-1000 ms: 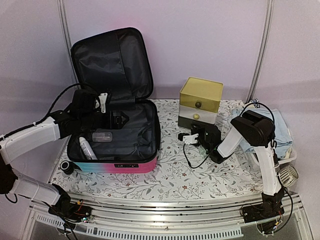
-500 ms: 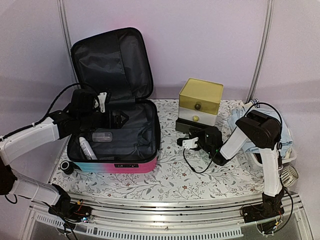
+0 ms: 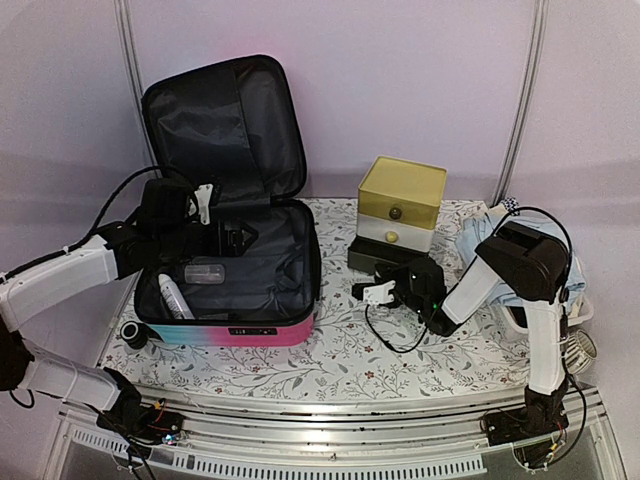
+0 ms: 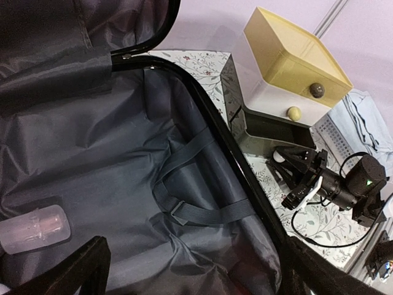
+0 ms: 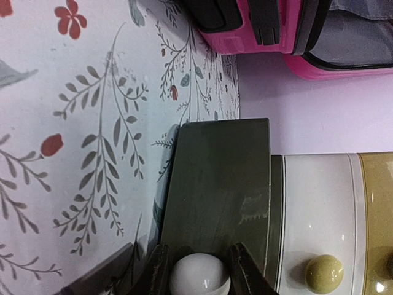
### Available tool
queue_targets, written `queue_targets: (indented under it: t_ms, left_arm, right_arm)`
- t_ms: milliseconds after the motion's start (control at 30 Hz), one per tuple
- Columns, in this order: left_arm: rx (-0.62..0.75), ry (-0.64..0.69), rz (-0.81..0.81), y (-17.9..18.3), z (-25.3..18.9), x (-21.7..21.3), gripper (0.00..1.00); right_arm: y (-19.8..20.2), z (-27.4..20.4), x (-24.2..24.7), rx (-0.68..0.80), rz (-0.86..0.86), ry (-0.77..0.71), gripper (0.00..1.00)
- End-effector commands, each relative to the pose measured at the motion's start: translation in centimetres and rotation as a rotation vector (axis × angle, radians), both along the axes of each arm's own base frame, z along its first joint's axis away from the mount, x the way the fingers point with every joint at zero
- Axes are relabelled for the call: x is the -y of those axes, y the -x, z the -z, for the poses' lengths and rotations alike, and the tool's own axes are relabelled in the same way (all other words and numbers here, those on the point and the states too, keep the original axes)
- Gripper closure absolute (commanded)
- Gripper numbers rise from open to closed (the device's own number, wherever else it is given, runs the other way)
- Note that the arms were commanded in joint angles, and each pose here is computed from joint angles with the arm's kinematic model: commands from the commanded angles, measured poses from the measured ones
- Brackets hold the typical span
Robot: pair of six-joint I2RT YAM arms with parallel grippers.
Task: Open, take out, and arrange the luggage
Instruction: Open the drawer in the storage box.
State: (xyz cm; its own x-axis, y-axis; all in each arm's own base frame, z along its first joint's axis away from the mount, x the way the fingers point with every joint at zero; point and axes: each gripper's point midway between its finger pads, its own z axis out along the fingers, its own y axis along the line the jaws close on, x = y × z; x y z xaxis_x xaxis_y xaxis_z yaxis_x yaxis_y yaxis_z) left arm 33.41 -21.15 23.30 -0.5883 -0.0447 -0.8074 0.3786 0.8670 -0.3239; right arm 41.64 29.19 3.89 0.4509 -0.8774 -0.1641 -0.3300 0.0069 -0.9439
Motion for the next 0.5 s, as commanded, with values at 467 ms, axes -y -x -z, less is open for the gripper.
queue_targets:
  t_ms: [467]
  left_arm:
    - [0.012,0.015,-0.001,0.0,-0.3,-0.2,0.02]
  right_arm:
    - [6.6,5.1,-0.5,-0.230,-0.073,0.051,0.94]
